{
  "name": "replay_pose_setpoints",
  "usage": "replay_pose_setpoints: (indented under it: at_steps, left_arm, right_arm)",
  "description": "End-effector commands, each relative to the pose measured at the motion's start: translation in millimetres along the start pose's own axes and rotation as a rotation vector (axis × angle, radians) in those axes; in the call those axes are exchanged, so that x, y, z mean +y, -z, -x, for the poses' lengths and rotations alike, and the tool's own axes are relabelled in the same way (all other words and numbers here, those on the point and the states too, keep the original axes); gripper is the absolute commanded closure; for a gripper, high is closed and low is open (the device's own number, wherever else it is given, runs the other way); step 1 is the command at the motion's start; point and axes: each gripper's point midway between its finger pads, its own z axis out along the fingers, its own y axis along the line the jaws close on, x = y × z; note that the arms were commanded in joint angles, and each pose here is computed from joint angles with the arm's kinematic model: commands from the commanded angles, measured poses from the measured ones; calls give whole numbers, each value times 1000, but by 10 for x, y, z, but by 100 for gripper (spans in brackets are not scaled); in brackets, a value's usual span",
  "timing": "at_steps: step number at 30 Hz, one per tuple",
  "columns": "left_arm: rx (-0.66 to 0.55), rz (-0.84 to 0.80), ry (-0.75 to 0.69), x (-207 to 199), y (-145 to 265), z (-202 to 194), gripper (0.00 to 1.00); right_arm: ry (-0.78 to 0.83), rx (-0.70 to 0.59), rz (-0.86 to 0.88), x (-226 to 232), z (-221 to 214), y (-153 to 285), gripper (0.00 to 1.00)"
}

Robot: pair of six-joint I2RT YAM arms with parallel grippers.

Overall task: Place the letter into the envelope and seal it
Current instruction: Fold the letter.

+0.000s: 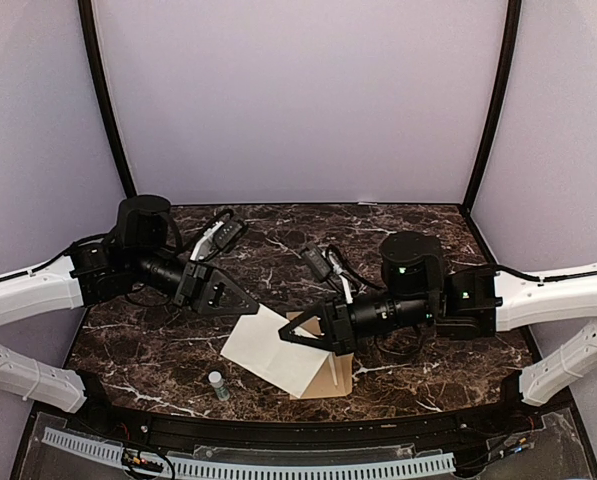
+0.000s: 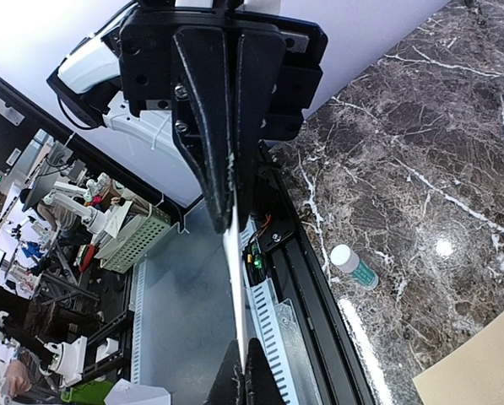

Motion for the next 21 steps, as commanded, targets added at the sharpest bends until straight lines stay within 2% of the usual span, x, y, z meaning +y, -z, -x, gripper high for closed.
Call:
replay_pose_setpoints:
  at_steps: [1, 3, 7, 11, 15, 21]
  left_arm:
    - [0, -8, -23, -13, -9, -29, 100]
    - [-13, 11, -12, 15, -1, -21, 100]
    - [-113, 35, -19, 18, 41, 119, 100]
    - [-237, 19, -33, -47, 115, 273, 100]
    - [-317, -15, -57, -147, 177, 381, 100]
    - [-325, -55, -55, -230, 196, 383, 100]
  right_arm:
    - [8, -52, 8, 68, 78, 39, 97]
    - [8, -75, 2, 67, 109, 75, 86]
    - [-1, -174, -42, 23, 220, 249, 60]
    - [-15, -280, -62, -15, 329, 472, 42]
    - [-45, -348, -48, -69, 346, 626, 36]
    - [-104, -394, -45, -210, 285, 732, 31]
